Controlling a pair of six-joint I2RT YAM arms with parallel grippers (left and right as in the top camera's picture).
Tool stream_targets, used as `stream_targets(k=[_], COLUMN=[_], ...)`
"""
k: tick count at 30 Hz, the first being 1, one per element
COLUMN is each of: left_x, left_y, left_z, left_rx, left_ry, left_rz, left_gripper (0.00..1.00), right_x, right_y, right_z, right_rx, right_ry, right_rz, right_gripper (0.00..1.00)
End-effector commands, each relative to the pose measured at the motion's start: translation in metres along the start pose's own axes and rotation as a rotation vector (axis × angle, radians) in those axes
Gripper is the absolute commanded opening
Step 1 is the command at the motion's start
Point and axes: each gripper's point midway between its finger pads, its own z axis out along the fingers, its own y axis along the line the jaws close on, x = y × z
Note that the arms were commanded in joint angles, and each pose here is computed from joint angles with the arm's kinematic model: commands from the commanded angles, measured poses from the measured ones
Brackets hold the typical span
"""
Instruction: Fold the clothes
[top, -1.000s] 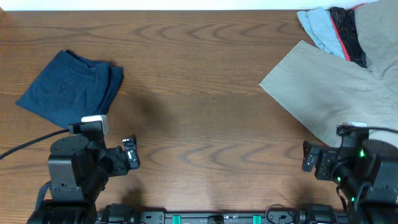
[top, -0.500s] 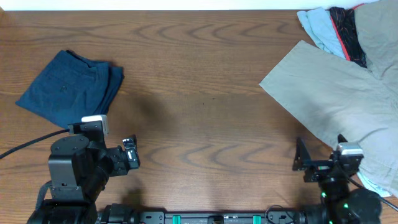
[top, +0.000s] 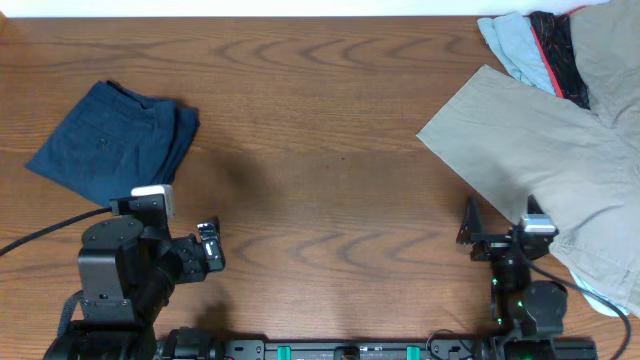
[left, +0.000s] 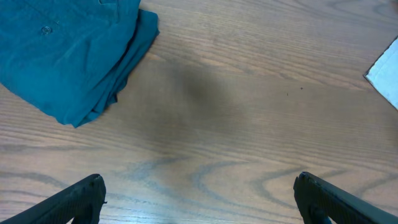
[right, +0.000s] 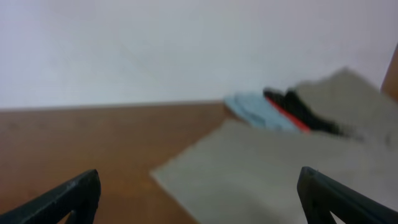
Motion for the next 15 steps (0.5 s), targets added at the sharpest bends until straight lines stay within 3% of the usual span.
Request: stream_targets(k=[1, 15], left_x=[-0.0005, -0.0004], left_y=[0.0018, 0.0019], left_z=[0.0, 0.0001], left_rx=[-0.01, -0.01], left_ry=[-0.006, -0.006], left_rz=[0.007, 0.007], left_gripper=[0.98, 0.98], right_x=[0.0076, 0.0078], right_y=[0.0077, 0.0093], right_z=[-0.0005, -0.0006], right_rx=[-0.043, -0.052], right_ry=[0.029, 0.031], right_rz=[-0.009, -0.009], right_gripper=[0.99, 0.99])
